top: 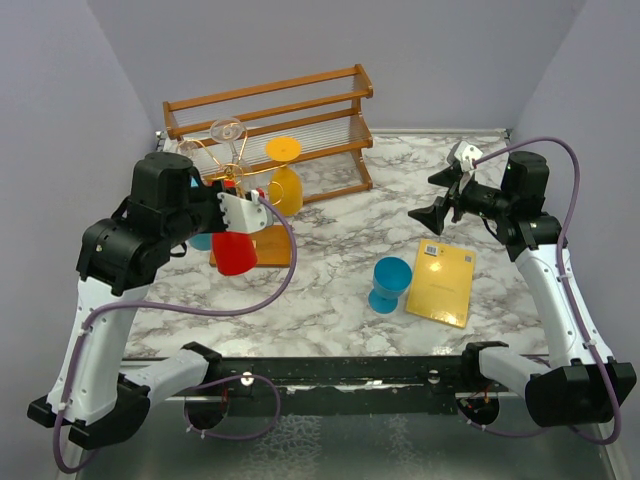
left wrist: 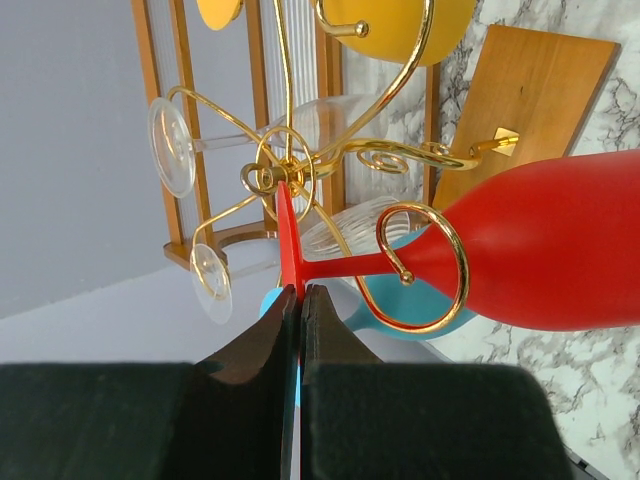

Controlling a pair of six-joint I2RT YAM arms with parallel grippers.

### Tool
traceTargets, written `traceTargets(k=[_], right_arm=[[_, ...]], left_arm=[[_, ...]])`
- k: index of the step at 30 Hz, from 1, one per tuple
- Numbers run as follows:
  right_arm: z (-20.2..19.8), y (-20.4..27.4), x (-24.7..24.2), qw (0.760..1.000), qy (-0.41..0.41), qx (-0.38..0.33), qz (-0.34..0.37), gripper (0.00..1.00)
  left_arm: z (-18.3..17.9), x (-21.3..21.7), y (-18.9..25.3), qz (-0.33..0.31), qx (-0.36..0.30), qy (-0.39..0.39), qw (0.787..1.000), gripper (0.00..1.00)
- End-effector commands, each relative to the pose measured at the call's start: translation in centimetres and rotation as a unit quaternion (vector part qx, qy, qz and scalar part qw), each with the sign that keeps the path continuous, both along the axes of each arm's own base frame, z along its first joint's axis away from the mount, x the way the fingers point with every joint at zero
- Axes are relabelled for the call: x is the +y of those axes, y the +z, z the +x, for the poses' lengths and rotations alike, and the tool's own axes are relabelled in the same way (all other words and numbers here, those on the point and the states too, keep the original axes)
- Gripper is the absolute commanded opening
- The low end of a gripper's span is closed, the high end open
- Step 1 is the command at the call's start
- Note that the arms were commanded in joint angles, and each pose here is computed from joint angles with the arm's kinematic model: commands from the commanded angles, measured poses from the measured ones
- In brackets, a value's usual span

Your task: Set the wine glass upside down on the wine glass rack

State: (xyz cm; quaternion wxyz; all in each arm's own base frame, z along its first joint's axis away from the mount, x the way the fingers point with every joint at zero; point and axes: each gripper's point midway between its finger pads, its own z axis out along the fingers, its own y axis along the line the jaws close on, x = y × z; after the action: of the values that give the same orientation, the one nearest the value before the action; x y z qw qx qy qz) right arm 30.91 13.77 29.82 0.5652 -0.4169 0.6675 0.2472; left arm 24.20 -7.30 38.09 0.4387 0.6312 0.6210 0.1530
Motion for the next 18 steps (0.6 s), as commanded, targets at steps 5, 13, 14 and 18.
traceTargets(k=[5, 13, 14, 18], right_arm=[[0.2, 0.3, 0.1, 1.000, 0.004, -0.015, -0.001, 0.95], [0.2, 0.2, 0.1, 1.000, 0.003, -0.015, -0.002, 0.95], [0.2, 0.2, 0.1, 1.000, 0.003, -0.015, -0.002, 0.95], [0.3, 0.2, 0.1, 1.000, 0.003, -0.015, -0.002, 0.95]], left_arm=[[-1.2, 1.1, 1.5, 0.009, -0.019, 0.005, 1.000, 0.00], [-1.9, 1.3, 1.5, 0.012, -0.015, -0.002, 1.000, 0.00], [-2.0, 1.3, 1.5, 0.013, -0.015, -0.004, 1.000, 0.00], [-2.5, 0.9, 1.5, 0.010, -0.010, -0.019, 1.000, 0.00]])
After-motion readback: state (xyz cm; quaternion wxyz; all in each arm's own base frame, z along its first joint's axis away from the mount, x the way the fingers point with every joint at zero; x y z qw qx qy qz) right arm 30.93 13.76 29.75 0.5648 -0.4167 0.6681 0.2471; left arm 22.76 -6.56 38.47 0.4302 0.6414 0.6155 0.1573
